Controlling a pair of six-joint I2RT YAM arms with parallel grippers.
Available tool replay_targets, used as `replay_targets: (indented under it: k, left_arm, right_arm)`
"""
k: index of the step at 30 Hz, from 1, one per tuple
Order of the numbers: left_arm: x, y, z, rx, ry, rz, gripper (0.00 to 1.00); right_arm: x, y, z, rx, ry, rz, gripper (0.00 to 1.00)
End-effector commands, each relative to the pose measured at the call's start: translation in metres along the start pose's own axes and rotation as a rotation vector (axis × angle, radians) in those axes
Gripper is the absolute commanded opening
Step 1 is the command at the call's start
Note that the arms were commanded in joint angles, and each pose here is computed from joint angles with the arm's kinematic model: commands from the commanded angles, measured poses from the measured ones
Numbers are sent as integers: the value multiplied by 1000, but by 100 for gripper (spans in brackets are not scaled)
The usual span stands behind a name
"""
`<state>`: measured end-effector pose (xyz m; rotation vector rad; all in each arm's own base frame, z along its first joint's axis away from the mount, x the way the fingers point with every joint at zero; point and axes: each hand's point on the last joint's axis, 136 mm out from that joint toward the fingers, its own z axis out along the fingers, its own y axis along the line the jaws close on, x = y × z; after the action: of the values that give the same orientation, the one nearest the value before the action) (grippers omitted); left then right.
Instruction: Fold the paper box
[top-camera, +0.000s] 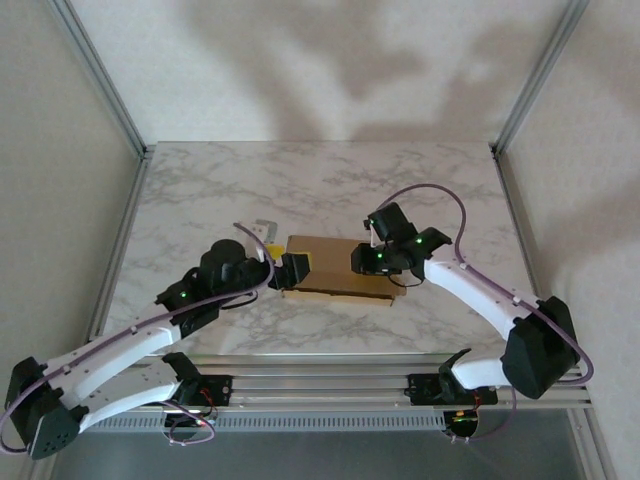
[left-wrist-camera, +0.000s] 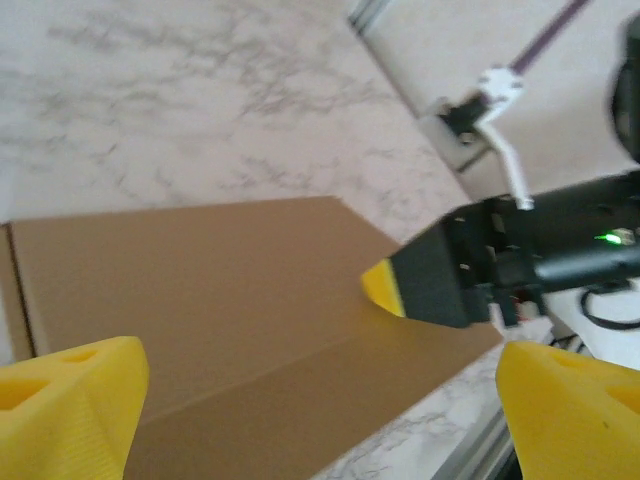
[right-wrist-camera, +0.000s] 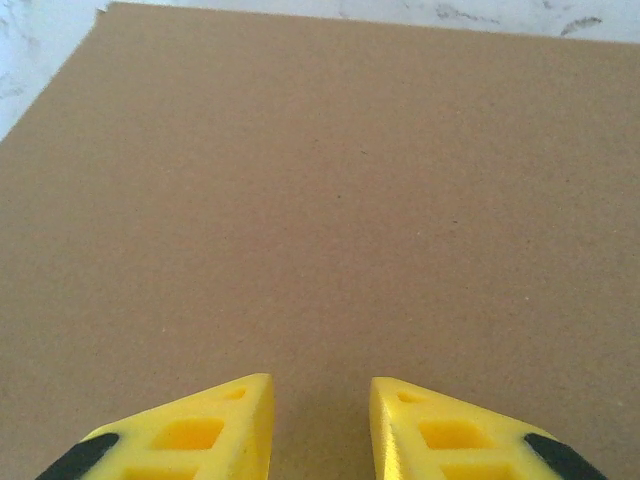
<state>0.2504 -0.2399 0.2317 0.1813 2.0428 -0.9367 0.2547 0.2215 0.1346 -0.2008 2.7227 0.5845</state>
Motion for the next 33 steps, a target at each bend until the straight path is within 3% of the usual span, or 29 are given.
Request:
replay_targets:
  k: [1,5,7,11,20,33]
  left_arm:
    - [7,9,9,7,42,-83,89]
    - [19,14,22,18,101,-113,92]
    - [27,15,27,30,138,-110,99]
    - [41,19,37,24,211,-116,99]
    - [61,30,52,12,265,-154,99]
    - [87,47,70,-36,345,-194,99]
  right_arm:
    - [12,-12,11,43,39,-10,29]
    - [23,-20,25,59,73,2,28]
    - [27,-21,32,56,87,10,28]
    - [33,-27,43,63,105,24,28]
    - [43,-40,56,111,132,39,28]
    - [24,-33,17,1,42,81,46]
